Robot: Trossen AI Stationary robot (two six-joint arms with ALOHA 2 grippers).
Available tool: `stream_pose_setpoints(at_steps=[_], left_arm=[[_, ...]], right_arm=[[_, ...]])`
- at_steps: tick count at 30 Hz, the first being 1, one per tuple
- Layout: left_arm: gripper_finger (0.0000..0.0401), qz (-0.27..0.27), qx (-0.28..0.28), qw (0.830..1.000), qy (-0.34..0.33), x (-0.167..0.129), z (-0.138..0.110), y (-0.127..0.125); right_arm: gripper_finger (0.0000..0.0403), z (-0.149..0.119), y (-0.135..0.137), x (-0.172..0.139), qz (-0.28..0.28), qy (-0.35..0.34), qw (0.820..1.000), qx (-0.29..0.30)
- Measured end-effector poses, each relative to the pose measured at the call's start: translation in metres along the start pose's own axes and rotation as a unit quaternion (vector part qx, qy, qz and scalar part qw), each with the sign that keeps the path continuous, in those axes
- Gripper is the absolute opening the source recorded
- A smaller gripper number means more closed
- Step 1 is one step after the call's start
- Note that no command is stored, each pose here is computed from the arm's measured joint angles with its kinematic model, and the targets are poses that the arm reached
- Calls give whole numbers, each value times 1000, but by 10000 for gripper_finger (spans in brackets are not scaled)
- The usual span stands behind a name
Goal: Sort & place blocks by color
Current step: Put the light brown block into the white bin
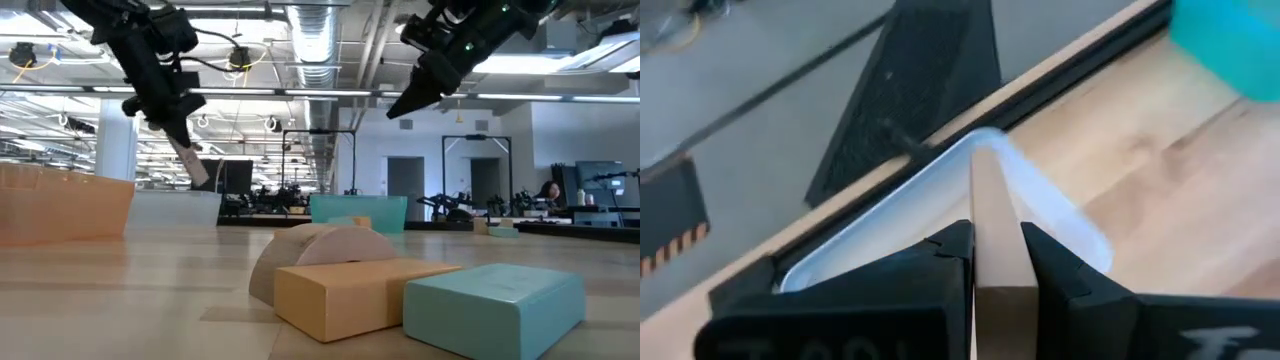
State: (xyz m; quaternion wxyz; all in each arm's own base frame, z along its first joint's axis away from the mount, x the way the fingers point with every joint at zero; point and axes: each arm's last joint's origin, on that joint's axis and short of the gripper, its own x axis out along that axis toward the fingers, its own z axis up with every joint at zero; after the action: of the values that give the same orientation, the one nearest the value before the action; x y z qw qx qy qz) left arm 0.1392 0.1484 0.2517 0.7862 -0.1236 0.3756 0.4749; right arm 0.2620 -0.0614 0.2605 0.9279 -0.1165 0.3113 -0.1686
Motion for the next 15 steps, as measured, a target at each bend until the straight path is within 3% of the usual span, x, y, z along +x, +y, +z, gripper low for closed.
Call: stream_pose_setpoints(at_steps=[7,11,15], left_arm=[[25,-103,-67,992,28,15,-2,35],[25,-108,-105,987,46,27,-7,61],[25,-151,-127,979,57,38,-11,71]], right_arm=[[296,-1,-5,1,1,-1,1000,6],[296,-1,-4,1,2,-1,1000,6],[296,-1,-4,1,2,-1,1000,6]])
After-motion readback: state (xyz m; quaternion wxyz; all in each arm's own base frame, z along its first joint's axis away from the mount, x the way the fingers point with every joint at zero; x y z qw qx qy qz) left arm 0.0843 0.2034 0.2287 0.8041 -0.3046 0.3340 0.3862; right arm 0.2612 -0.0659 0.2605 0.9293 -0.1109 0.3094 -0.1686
